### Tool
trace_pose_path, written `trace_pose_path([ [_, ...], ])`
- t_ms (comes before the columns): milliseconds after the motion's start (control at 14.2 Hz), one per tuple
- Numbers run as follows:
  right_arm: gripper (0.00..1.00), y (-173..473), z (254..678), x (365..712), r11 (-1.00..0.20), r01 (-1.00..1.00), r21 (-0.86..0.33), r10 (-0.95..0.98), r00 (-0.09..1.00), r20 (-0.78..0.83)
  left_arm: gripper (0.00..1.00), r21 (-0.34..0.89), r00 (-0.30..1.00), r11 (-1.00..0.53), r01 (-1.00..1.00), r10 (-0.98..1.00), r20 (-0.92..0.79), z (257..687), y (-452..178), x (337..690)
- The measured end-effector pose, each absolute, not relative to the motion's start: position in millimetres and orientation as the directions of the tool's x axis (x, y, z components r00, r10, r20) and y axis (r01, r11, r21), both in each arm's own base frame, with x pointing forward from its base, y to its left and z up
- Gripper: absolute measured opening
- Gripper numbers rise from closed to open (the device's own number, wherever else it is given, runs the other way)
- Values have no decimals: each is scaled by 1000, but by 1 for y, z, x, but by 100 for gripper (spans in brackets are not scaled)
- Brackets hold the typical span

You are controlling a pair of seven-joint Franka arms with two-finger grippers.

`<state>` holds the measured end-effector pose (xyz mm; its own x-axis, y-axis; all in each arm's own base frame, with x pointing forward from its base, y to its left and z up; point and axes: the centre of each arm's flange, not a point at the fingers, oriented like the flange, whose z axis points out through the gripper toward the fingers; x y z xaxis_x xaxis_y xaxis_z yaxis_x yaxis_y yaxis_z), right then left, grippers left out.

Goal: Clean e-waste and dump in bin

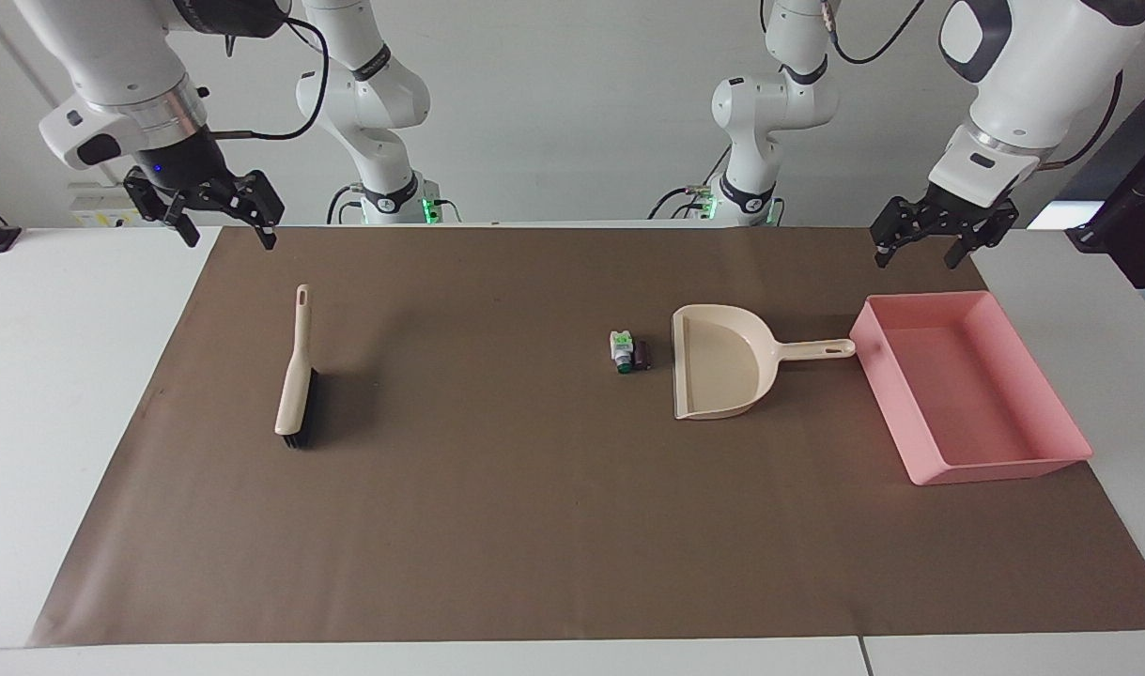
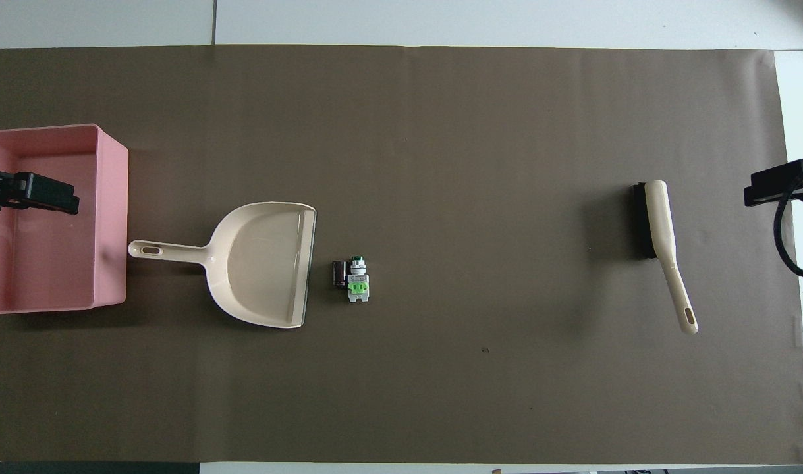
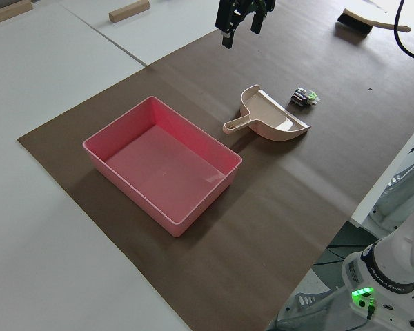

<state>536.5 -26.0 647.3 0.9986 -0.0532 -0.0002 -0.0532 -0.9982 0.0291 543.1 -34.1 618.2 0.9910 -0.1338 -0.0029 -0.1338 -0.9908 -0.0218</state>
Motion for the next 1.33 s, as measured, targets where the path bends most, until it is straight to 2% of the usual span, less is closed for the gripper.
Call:
trace_pose_path([
  [561, 100, -28, 647, 536, -998, -57, 29, -57, 998, 0, 99, -22, 989, -989, -148, -148, -1, 618, -34, 543],
  [842, 100, -32, 645, 536, -998, -64, 29, -64, 998, -5, 99, -22, 945, -945, -326, -326, -4, 619, -34, 543],
  [1123, 100, -33, 628, 534, -997, -66, 29, -67, 997, -31, 99, -17, 781, -781, -624, -624, -14, 616, -35, 543],
  [1333, 100, -40, 582, 527, -997, -69, 28, -70, 997, -15, 98, -20, 591, -590, -807, -807, -13, 605, -38, 543],
])
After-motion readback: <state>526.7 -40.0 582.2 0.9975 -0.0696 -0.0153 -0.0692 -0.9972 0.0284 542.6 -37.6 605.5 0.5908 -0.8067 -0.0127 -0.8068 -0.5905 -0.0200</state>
